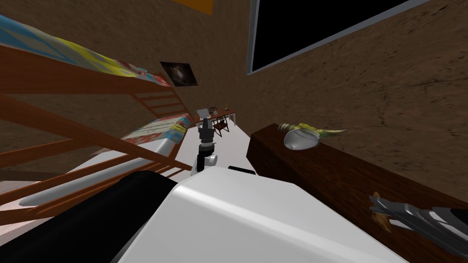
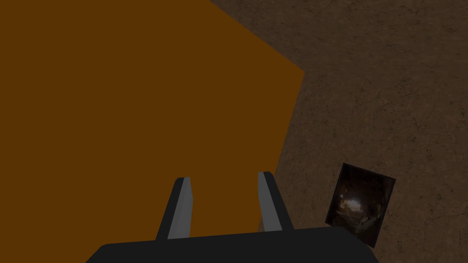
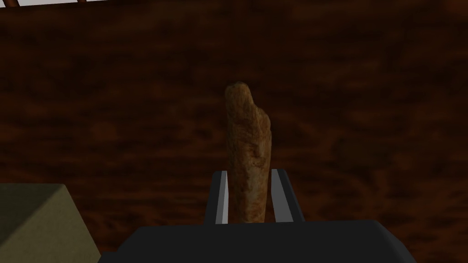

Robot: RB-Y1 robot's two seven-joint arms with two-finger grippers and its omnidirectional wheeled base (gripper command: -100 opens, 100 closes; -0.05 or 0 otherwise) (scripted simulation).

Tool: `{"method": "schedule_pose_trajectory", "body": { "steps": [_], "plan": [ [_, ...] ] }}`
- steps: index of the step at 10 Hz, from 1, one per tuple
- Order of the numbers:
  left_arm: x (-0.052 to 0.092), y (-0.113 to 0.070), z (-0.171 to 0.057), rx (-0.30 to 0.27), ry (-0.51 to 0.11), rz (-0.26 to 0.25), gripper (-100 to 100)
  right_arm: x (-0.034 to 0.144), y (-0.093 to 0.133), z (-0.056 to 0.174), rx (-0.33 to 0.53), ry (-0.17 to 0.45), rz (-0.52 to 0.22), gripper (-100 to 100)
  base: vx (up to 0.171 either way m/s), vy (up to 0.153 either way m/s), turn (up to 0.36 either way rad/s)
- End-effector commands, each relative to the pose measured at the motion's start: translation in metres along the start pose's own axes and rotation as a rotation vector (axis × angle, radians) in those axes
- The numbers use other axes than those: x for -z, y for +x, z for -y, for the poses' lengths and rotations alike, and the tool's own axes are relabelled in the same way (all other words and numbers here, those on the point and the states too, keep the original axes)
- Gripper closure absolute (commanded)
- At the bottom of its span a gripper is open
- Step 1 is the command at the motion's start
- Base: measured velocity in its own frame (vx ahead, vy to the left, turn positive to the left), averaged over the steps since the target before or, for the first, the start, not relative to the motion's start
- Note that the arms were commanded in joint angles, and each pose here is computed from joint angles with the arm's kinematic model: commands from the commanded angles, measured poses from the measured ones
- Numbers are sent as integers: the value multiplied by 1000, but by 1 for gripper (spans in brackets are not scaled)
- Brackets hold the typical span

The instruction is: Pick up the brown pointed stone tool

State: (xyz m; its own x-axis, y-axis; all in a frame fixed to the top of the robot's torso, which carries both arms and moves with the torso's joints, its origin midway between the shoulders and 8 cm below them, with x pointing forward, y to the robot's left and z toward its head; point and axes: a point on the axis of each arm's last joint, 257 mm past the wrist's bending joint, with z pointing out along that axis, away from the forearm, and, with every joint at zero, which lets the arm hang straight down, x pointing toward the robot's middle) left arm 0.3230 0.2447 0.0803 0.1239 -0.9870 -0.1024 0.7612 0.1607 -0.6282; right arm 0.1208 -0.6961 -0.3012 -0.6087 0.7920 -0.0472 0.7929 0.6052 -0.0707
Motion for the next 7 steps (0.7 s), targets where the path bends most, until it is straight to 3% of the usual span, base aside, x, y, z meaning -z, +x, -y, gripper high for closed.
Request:
{"method": "schedule_pose_trajectory", "body": {
  "steps": [1, 5, 6, 7],
  "plan": [
    [0, 0, 0, 0, 0, 0, 0, 2, 0, 11, -16, 2, -3, 100, -20, 37, 118],
    [0, 0, 0, 0, 0, 0, 0, 10, -1, 40, -58, 2, -4, 100, -18, 39, 109],
    [0, 0, 0, 0, 0, 0, 0, 8, -2, 35, -55, 2, -4, 100, -7, 13, 16],
    [0, 0, 0, 0, 0, 0, 0, 8, -2, 36, -53, 2, -4, 0, 0, 0, 0]
  ]
}}
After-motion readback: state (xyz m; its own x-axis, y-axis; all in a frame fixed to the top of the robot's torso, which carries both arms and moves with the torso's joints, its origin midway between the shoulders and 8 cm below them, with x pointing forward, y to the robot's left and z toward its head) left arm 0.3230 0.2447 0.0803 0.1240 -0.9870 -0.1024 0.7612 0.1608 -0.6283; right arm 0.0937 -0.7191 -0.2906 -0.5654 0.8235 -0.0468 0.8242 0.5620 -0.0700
